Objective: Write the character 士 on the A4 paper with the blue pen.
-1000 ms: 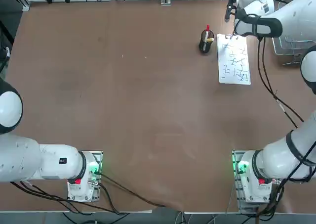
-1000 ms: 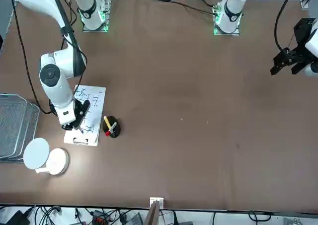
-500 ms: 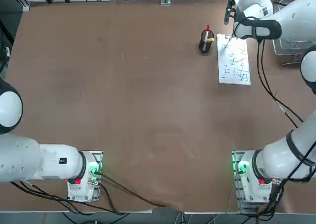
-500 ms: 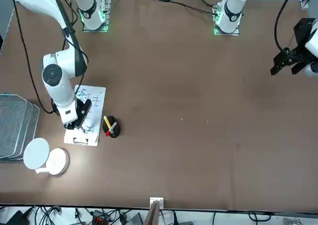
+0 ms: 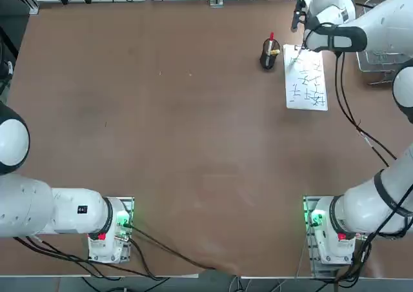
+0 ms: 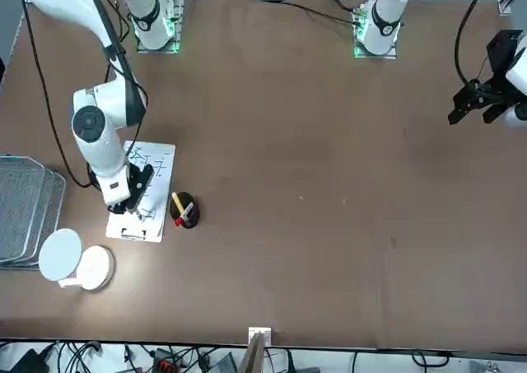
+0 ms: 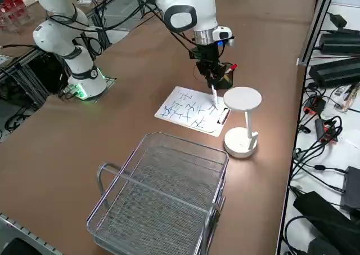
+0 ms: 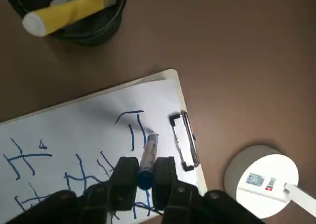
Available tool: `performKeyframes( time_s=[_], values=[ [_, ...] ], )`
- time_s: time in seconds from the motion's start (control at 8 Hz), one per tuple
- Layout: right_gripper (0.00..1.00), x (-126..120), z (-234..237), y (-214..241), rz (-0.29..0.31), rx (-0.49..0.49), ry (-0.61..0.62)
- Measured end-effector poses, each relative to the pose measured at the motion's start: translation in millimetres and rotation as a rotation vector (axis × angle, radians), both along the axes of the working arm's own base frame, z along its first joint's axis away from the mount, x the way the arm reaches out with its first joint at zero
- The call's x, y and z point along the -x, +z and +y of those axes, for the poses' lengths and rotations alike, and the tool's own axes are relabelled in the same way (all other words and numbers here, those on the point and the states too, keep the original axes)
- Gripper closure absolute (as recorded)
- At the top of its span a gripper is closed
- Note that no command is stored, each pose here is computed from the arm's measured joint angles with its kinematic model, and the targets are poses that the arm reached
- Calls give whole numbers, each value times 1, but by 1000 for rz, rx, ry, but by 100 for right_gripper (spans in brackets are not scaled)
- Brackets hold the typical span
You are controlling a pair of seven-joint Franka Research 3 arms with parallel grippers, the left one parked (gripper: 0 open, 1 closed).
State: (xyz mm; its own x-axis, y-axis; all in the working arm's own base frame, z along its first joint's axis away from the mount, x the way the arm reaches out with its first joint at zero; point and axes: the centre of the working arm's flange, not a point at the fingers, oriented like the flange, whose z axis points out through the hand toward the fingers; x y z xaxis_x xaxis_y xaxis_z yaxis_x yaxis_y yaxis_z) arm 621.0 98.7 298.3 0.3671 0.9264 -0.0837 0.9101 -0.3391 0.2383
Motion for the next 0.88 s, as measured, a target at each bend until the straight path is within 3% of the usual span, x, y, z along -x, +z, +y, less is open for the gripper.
performKeyframes(
  time_s=[0.88],
  values=[
    [81, 17, 12, 2, 51, 30, -5]
  ],
)
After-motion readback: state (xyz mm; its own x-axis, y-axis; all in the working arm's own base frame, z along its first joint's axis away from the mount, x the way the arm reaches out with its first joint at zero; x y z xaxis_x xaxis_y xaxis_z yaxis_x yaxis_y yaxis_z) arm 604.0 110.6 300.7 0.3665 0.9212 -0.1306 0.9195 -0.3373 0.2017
